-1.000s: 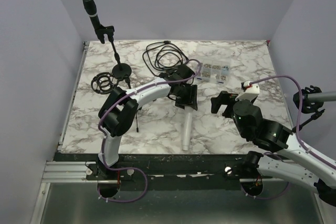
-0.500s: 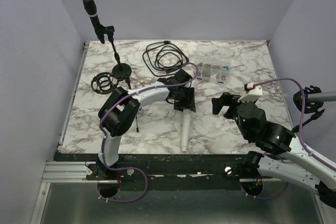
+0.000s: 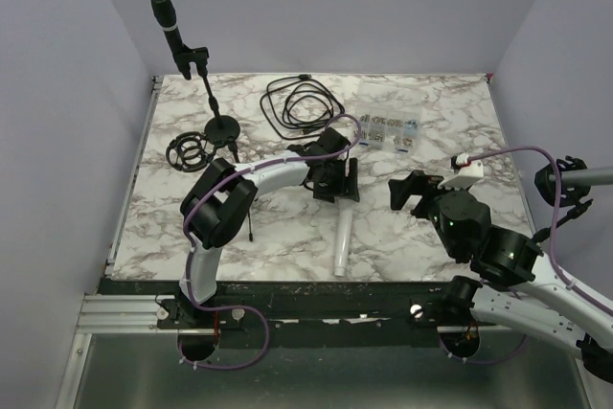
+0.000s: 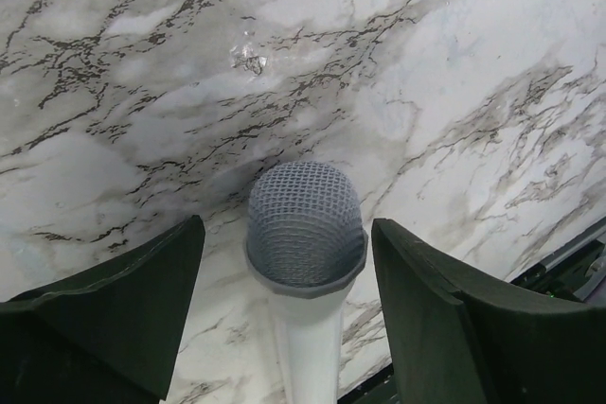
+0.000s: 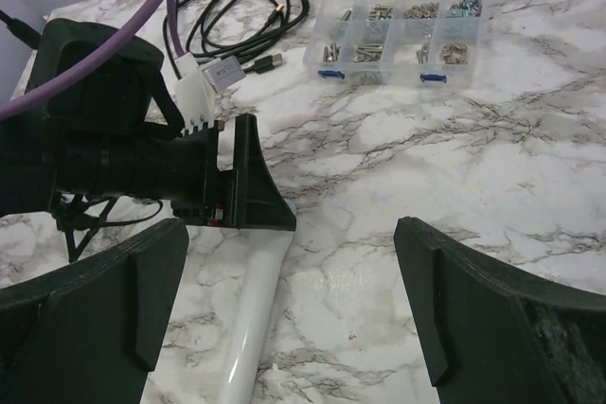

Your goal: Remove the microphone from the stand

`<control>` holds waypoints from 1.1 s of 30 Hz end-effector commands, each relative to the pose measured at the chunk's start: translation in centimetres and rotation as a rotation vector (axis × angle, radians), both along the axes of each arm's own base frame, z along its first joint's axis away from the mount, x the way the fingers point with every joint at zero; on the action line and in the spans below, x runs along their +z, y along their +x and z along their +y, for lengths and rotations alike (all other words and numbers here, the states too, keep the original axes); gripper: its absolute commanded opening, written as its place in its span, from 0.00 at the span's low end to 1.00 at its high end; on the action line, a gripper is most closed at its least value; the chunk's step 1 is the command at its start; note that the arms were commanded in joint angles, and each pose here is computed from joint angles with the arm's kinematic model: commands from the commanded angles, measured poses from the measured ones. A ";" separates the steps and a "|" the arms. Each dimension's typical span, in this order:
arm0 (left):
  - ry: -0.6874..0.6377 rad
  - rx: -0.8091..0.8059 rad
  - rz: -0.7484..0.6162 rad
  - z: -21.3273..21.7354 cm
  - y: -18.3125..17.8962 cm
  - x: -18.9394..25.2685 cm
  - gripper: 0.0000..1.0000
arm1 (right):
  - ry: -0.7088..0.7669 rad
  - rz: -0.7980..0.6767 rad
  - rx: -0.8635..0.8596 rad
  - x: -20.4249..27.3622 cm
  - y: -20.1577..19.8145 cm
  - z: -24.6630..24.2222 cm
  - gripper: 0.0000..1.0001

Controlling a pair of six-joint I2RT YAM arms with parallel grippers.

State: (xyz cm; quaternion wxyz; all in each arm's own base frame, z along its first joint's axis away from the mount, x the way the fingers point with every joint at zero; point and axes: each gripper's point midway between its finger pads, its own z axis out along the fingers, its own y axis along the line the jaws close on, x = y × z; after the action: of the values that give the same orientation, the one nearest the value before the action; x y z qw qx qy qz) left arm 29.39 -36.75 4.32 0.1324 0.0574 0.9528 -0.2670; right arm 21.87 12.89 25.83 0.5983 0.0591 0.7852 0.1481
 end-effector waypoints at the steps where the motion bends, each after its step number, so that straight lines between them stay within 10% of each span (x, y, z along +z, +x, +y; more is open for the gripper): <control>1: 0.038 0.011 -0.047 0.9 0.6 -0.5 0.75 | -0.003 0.002 -0.003 -0.6 0.1 0.1 1.00; 20: -0.234 -0.145 -0.359 0.8 -0.8 20.7 0.98 | -0.028 0.057 0.113 -2.6 0.6 3.7 1.00; 33: -0.148 -0.025 -0.888 15.2 -5.6 35.7 0.99 | 0.056 0.056 0.384 -3.3 2.7 14.3 1.00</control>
State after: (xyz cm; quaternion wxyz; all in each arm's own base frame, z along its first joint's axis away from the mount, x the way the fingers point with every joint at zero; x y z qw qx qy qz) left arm 24.94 -27.33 37.69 0.4537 0.1695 0.7950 -0.3653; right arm 24.09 21.99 21.00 0.5395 -0.0301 0.8182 0.1963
